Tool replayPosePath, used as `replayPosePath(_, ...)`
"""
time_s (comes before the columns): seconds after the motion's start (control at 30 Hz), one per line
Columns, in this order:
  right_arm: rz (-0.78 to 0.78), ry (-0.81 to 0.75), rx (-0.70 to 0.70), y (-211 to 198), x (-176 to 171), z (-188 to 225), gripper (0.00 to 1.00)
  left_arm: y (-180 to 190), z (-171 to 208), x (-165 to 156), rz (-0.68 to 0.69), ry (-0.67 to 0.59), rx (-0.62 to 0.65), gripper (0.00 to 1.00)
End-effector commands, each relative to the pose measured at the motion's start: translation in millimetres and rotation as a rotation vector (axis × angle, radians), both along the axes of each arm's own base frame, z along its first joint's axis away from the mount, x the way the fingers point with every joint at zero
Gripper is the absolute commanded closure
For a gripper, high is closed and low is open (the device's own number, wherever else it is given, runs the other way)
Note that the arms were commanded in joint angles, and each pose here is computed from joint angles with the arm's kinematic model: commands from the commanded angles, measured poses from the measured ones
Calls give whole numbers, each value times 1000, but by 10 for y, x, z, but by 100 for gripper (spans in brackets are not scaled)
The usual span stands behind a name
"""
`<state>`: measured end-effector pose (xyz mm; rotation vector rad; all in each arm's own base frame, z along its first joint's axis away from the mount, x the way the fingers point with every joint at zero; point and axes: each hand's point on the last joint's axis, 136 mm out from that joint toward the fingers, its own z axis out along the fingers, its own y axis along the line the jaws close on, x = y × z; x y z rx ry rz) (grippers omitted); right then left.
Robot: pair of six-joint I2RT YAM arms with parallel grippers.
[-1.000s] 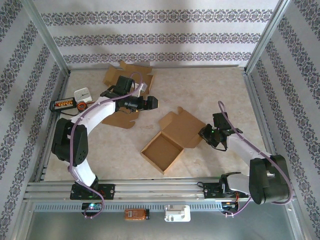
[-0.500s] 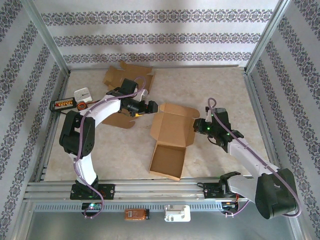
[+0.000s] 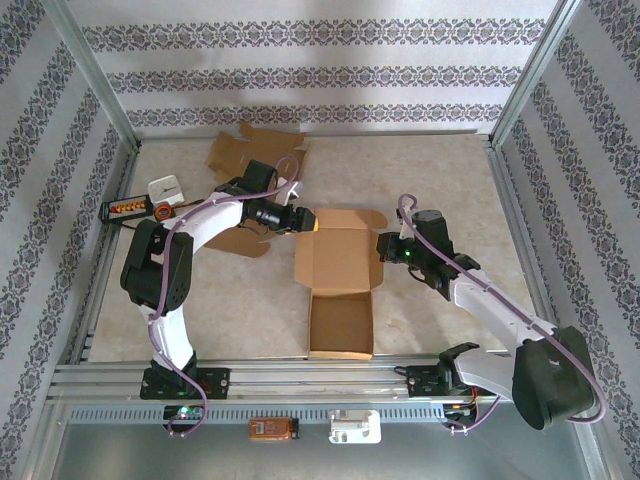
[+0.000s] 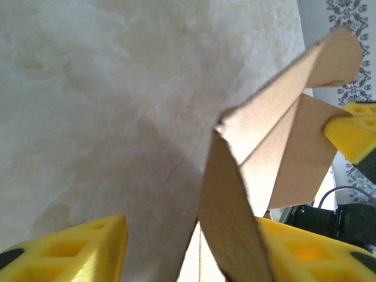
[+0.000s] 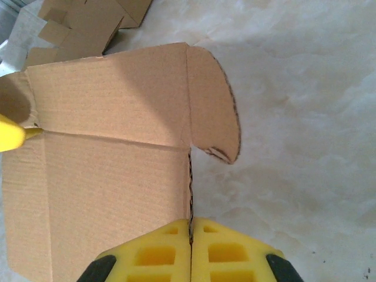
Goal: Fold the paper box
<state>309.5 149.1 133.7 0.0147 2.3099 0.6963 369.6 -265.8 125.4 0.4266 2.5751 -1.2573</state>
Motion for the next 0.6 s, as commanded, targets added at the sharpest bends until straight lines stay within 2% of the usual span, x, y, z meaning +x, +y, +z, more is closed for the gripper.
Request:
replayPosePath(0.0,0,-66,-27,18,130,176,93,-80,65,-210,-109,-28,-7,50)
replayPosePath(0.1,4,-72,-31,29,151,193,92,-82,51,-283,-144,-35,29,57)
replayPosePath(0.23,12,-75,-38,42,163,195,92,-9,-44,-280,-145,-40,140,74)
replayPosePath(0.37,32,-101,-65,79,173,236,92,11,52,-236,-137,-88,201,84)
replayPosePath(0.47,56,-164,-109,145,238,362,91,27,221,-119,-110,-164,264,87)
replayPosePath(0.57,61,-279,-198,231,386,585,90,167,358,162,0,-241,385,92)
